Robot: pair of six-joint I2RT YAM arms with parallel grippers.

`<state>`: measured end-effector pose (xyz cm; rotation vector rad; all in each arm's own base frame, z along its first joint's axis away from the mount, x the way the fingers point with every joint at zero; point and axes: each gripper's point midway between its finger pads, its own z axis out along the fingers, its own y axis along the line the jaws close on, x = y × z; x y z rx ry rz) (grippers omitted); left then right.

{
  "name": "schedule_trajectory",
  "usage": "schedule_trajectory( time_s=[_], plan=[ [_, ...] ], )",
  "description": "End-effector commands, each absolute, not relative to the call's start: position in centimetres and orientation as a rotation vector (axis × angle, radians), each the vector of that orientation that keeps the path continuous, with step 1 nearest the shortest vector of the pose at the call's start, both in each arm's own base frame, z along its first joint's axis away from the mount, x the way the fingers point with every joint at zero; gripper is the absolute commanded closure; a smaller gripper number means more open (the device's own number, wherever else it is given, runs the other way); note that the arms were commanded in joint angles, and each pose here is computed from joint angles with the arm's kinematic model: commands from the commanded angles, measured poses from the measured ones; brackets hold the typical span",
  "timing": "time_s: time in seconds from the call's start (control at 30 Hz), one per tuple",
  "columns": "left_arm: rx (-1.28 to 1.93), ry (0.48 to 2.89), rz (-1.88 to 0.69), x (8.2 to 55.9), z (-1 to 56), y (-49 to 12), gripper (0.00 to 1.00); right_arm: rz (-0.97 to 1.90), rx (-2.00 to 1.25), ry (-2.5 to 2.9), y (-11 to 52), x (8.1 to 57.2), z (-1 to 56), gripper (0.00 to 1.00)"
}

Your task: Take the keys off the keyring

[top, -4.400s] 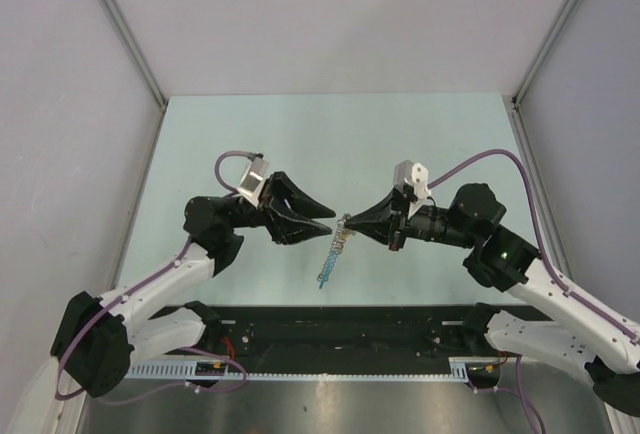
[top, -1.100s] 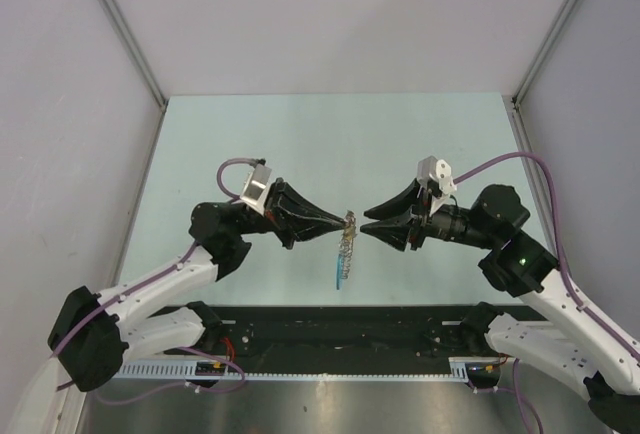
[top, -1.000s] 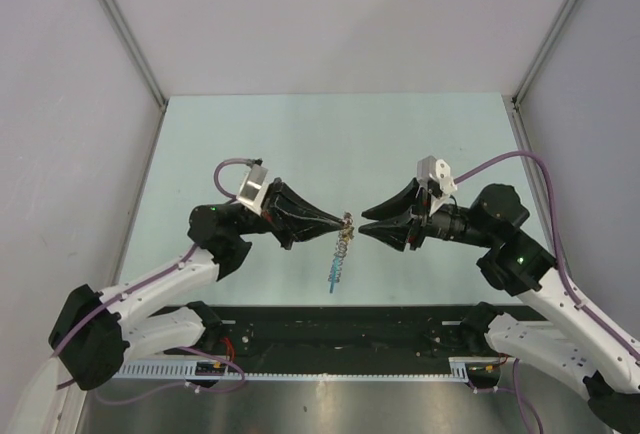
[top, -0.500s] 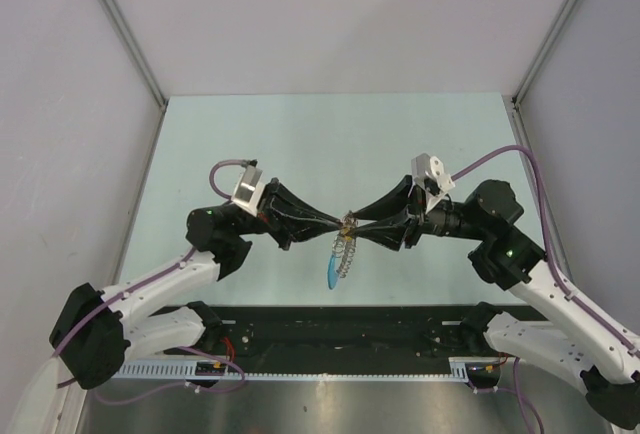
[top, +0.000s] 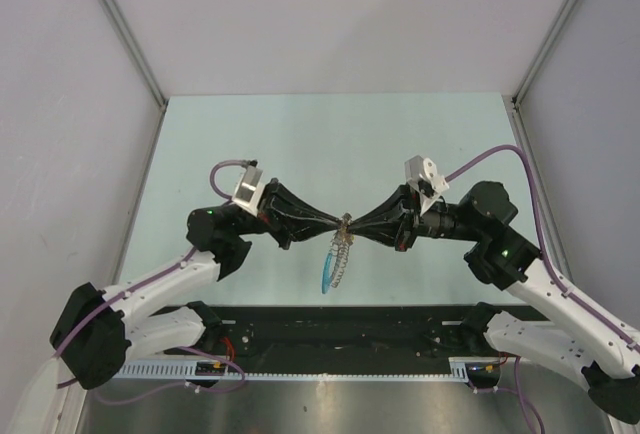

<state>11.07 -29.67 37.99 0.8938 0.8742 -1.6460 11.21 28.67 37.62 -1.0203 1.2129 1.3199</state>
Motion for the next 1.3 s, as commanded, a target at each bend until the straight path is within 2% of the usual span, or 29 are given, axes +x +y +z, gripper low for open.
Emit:
schedule_trajectory(
  time_s=[0.0,0.47,0.6,0.7,0.8,0.83,1.27],
  plan=[
    [0.917,0.754,-1.642,10.1,39.5,-28.9,1.0,1.297,-0.963,1.216,28.4,11.8,37.9,1.0],
    [0.899,0.768,-1.651,11.1,39.3,-29.2,1.0,1.351,-0.931,1.275,28.5,12.0,37.5,1.0],
    [0.841,0.789,-1.64,11.7,39.1,-28.7,1.0,1.314,-0.876,1.303,28.4,13.1,37.5,0.98],
    [0.832,0.802,-1.622,11.9,38.9,-28.6,1.0,1.29,-0.823,1.338,28.2,13.9,37.4,0.89],
    [0.855,0.807,-1.612,11.8,38.5,-28.6,1.0,1.285,-0.804,1.336,28.0,14.1,37.6,0.95],
    [0.864,0.799,-1.611,11.8,38.5,-28.6,1.0,1.284,-0.802,1.327,27.9,14.0,37.9,1.0],
    [1.026,0.727,-1.728,9.4,38.5,-28.5,1.0,1.376,-0.892,1.333,26.8,13.4,37.4,1.0]
  ],
)
